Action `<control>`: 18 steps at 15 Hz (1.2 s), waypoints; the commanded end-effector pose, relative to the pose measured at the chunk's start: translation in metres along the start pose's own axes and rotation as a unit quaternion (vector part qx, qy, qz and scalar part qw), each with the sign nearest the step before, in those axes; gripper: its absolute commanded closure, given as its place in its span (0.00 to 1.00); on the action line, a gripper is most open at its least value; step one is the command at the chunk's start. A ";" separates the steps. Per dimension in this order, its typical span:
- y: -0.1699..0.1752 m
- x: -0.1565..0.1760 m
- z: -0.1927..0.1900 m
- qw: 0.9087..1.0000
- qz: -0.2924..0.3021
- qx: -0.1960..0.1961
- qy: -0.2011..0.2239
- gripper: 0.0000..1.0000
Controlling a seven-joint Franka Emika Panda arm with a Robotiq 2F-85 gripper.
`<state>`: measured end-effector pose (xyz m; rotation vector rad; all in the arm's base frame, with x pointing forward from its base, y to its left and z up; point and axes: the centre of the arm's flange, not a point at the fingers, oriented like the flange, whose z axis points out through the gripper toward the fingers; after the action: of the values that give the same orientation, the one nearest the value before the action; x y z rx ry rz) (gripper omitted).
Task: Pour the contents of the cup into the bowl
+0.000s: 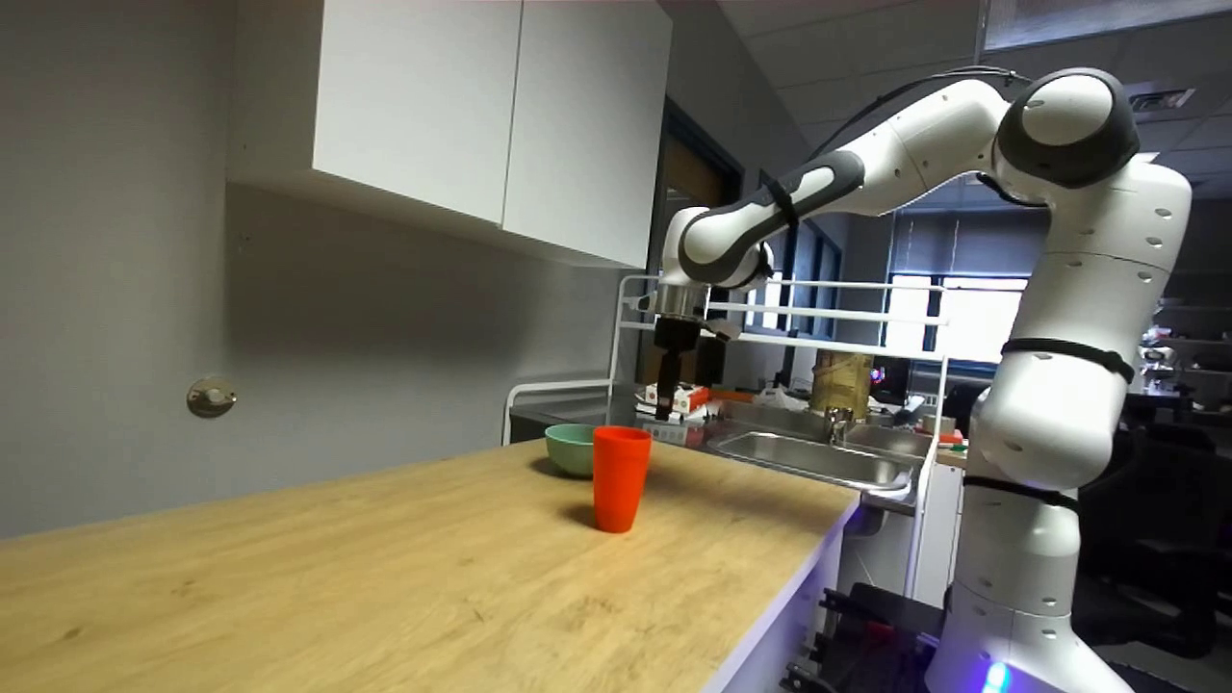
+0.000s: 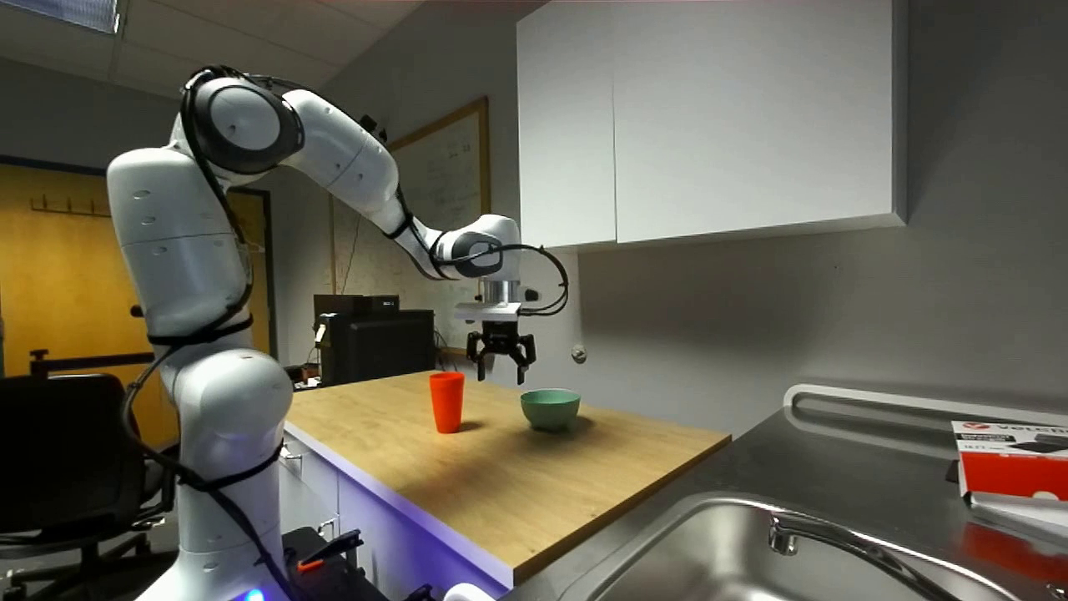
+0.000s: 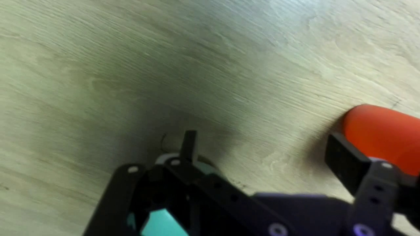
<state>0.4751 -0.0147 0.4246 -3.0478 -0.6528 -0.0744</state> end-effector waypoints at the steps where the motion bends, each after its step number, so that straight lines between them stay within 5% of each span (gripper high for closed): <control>1: -0.039 0.018 -0.005 0.999 -0.023 -0.034 -0.005 0.00; 11: -0.131 0.042 -0.021 0.988 -0.096 -0.124 -0.005 0.00; 18: -0.182 0.045 -0.028 0.980 -0.143 -0.140 0.002 0.00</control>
<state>0.4490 0.1481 0.4489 -3.1778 -1.1265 -0.1787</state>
